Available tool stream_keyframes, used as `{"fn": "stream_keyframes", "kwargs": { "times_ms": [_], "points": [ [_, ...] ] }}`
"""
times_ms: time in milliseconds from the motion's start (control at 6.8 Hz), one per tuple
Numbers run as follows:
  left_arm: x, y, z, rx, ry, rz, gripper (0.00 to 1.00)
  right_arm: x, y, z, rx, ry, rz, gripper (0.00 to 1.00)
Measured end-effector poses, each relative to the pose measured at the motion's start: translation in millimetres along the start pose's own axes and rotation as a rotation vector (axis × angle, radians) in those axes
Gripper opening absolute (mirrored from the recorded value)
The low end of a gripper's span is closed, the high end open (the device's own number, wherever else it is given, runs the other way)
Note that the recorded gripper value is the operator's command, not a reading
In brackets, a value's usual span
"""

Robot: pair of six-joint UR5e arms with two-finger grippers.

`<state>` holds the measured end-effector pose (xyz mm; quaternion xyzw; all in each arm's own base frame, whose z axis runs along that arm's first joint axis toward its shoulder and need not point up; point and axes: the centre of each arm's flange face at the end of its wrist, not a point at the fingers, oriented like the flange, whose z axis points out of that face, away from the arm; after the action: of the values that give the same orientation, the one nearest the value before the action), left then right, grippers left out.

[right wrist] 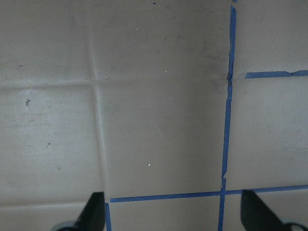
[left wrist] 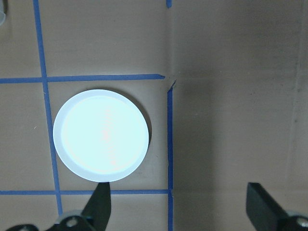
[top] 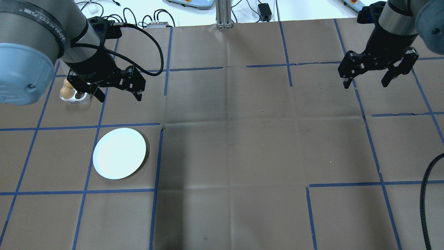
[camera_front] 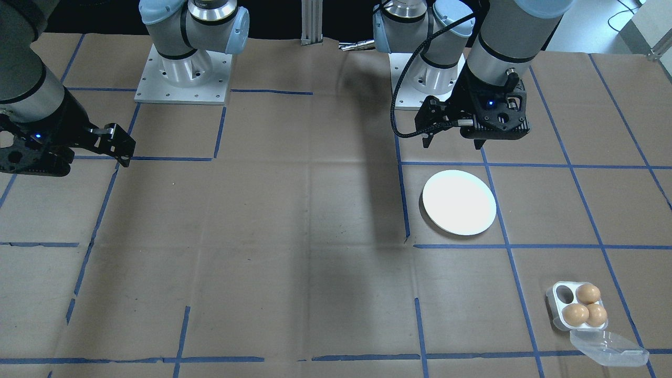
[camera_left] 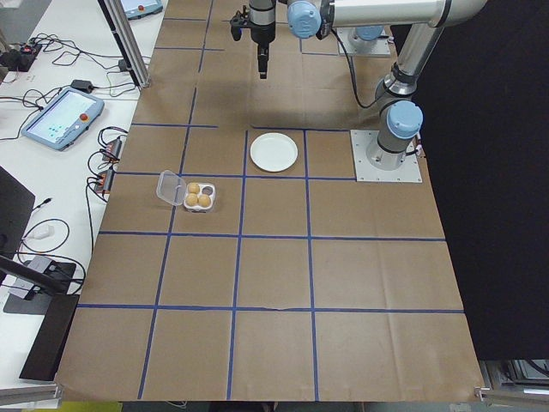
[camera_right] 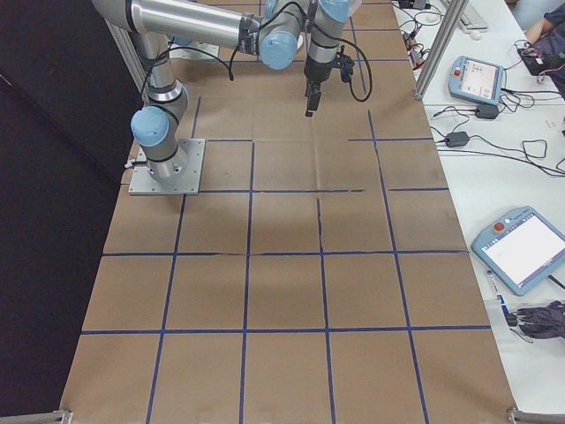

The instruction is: Place egg on plate

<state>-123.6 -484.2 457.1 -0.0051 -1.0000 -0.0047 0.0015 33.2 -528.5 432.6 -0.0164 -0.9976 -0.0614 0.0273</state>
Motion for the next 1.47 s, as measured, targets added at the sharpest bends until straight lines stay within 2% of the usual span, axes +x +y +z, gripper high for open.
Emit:
{"fn": "stream_keyframes", "kwargs": {
  "times_ms": [1029, 1176, 1471],
  "points": [
    [-9, -6, 8, -0.015, 0.002, -0.015, 1.00, 0, 0, 0, 0.000, 0.000, 0.000, 1.00],
    [-31, -12, 14, -0.029, 0.003, -0.061, 1.00, 0, 0, 0, 0.000, 0.000, 0.000, 1.00],
    [-125, -24, 40, -0.081, 0.017, -0.248, 1.00, 0, 0, 0, 0.000, 0.000, 0.000, 1.00]
  ]
}}
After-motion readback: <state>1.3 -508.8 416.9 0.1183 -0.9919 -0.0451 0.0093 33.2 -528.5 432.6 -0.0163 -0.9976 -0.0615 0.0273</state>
